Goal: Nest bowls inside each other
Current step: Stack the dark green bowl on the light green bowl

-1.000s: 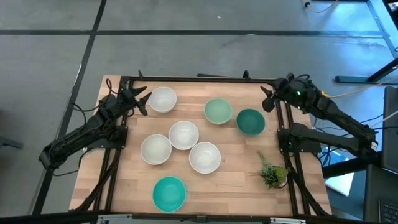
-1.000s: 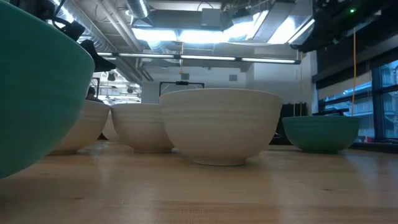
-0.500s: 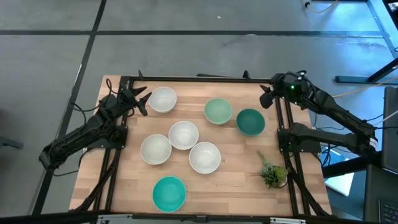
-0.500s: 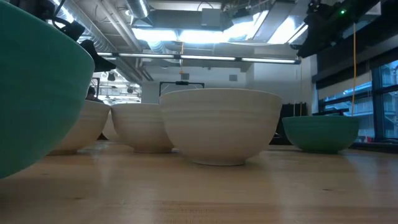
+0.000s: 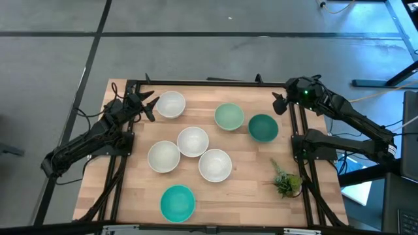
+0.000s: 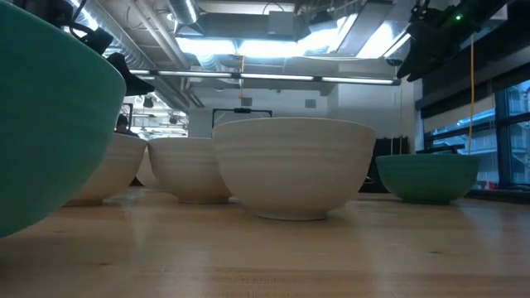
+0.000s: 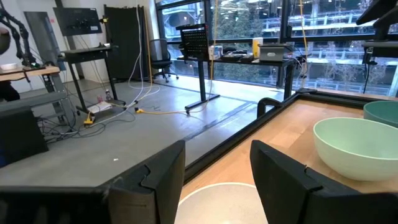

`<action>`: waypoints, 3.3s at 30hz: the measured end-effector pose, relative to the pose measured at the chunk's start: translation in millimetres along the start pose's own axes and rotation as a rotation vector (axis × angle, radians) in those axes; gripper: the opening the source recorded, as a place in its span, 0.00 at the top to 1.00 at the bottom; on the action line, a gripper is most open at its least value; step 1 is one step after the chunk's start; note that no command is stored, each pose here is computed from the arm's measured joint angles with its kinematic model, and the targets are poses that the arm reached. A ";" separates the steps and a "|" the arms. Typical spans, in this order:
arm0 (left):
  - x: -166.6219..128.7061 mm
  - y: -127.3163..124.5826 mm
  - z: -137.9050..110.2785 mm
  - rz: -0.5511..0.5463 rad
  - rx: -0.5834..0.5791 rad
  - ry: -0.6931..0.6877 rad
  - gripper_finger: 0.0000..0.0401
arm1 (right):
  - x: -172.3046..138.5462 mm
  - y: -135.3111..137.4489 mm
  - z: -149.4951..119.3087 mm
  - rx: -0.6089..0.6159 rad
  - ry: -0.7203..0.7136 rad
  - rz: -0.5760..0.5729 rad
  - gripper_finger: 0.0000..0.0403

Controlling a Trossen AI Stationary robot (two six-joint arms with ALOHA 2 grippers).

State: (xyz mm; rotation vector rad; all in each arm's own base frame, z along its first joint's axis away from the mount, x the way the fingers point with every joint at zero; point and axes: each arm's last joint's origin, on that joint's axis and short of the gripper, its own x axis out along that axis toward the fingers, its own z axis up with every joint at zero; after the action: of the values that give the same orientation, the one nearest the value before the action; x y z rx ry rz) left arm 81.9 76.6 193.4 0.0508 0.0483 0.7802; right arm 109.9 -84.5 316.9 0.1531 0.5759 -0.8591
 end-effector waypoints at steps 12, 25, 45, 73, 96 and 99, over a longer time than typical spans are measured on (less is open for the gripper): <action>0.0 0.0 0.0 0.000 0.000 0.000 0.56 | 0.5 0.7 2.8 0.049 -0.026 0.017 0.29; 0.0 0.0 0.0 0.000 0.000 0.000 0.56 | 8.9 10.0 -2.6 0.006 0.084 0.251 0.29; 0.0 1.5 0.0 0.054 -0.007 0.003 0.56 | 18.5 15.3 -12.5 0.024 0.250 0.338 0.29; 0.0 1.5 -0.2 0.052 0.001 0.004 0.56 | 82.0 29.1 -46.5 0.085 0.753 0.085 0.29; 0.0 1.5 -0.3 0.052 0.000 0.004 0.56 | 93.3 31.7 -69.4 0.124 0.809 0.087 0.48; 0.0 1.5 -0.2 0.052 -0.001 0.004 0.56 | 94.0 32.0 -68.6 0.138 0.798 0.085 0.54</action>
State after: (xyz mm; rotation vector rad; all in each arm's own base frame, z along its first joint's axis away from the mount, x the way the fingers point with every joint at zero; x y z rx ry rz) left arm 80.8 77.6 193.4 0.0502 0.0507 0.8324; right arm 153.5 -102.5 205.8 0.6591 1.2430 -0.7373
